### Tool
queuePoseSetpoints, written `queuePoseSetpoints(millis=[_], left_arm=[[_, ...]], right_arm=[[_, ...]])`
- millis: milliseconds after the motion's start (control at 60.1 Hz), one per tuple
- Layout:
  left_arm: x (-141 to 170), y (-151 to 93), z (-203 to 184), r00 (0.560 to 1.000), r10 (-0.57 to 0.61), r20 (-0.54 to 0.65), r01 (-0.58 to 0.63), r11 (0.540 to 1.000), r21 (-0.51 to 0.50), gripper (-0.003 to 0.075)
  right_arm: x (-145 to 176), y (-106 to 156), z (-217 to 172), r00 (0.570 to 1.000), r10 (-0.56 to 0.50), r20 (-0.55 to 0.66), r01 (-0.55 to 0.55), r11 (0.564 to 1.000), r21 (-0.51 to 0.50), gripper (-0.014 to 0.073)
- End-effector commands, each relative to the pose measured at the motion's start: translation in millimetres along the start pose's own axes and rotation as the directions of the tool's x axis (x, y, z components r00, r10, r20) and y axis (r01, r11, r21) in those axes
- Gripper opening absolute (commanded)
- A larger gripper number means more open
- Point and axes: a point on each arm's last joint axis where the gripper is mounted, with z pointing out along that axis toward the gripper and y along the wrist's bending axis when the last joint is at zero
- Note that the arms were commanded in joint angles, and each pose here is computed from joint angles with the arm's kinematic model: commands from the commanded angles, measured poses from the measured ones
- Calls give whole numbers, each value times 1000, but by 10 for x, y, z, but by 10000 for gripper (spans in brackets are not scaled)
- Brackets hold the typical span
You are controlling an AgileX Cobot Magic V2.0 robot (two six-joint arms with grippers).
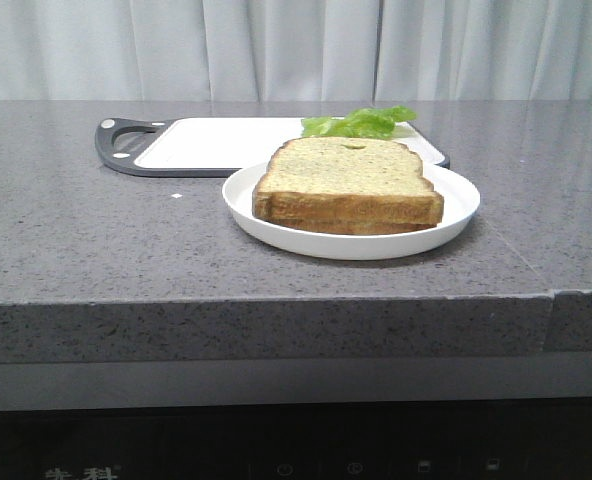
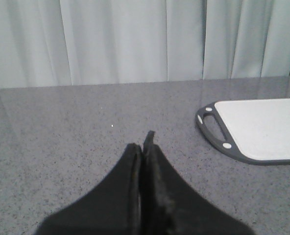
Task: Left arm grabs bread, right arm adds lettuce
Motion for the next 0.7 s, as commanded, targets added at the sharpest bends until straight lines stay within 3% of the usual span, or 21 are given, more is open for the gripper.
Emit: queuePoseSetpoints(millis=[0,67,133,266,316,399,466,682], left_arm=[[-167,5,46,998,-5,56,5,1000,1,-17],[-167,5,46,998,-5,56,5,1000,1,22],[-167,5,46,998,-5,56,5,1000,1,119],[-161,5,48,999,-5,54,5,1000,1,474],[-161,5,48,999,-5,54,5,1000,1,549],[-173,-15,47,994,-90,65,88,996,28,573],[-177,-28,64,992,-119,52,117,992,44,561],[-389,-180,384,972,-115,-204,152,973,175,561]], right_arm=[[-207,-2,74,998,-18,54,17,1000,13,-57],[-205,-3,82,999,-18,51,17,1000,13,-33],[-207,-2,75,998,-18,53,17,1000,13,53],[-206,-2,75,998,-18,53,17,1000,13,367],[-206,-2,75,998,-18,53,17,1000,13,455],[-206,-2,75,998,-18,53,17,1000,13,528],[-204,-2,75,999,-18,51,17,1000,12,526],[-202,-2,75,999,-16,48,16,1000,12,525]])
